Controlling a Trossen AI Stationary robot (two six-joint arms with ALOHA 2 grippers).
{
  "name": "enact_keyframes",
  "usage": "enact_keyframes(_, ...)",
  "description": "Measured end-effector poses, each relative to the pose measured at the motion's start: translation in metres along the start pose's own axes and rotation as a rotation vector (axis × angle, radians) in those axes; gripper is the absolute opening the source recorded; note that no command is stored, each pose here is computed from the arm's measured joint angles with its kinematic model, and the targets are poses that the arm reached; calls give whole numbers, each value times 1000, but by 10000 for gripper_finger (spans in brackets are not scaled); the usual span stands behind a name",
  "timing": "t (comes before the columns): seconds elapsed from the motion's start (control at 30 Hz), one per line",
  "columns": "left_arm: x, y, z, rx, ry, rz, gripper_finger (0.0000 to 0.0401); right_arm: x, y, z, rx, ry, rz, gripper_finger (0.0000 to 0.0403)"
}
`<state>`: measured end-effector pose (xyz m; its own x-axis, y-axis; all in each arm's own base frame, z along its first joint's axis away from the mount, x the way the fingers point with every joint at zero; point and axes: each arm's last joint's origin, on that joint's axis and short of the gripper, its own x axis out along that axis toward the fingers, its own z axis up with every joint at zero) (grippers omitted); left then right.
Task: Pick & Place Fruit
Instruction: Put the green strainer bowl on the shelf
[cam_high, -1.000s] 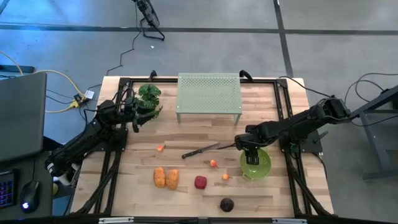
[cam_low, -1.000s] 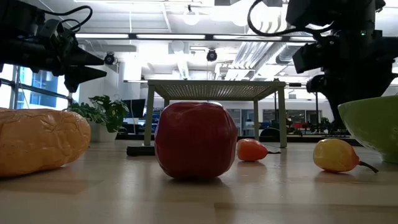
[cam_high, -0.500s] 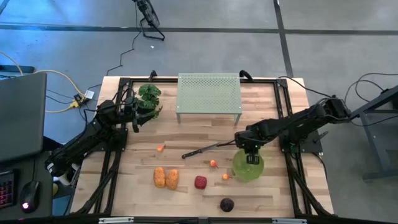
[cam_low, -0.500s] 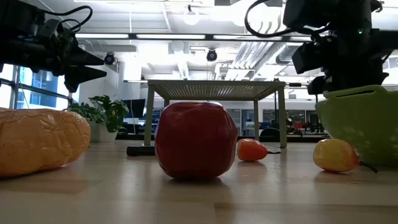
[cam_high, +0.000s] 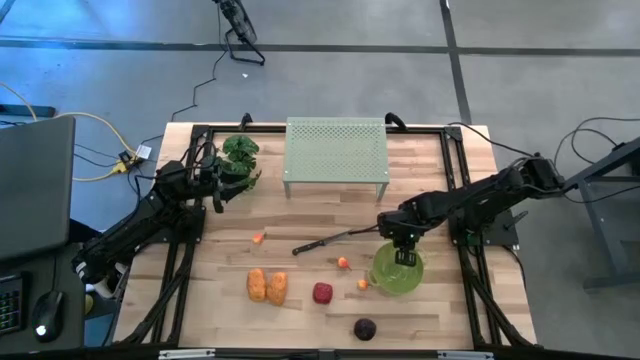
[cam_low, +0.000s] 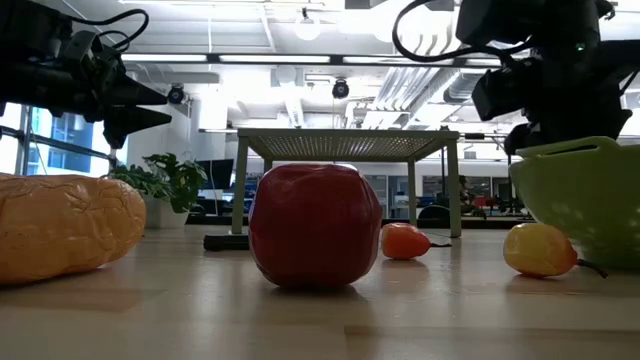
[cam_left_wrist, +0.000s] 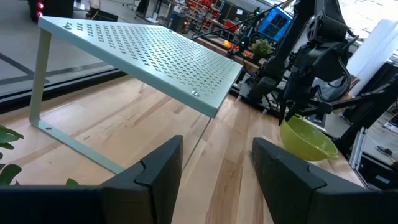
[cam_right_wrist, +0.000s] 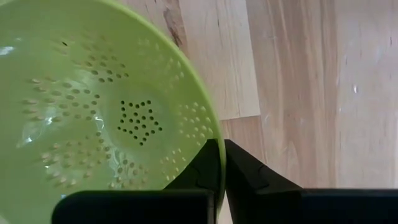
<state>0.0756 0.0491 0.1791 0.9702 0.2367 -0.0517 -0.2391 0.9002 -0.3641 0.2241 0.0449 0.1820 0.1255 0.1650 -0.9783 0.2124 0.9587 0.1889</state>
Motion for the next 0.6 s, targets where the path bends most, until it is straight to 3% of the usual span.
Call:
enact_keyframes(0.27,0,0,0,0,0,0,191,-4,0,-2,37,-5,16,5)
enact_keyframes(0.6,0,0,0,0,0,0,191,-21,-9,-4,189,-69,47,5)
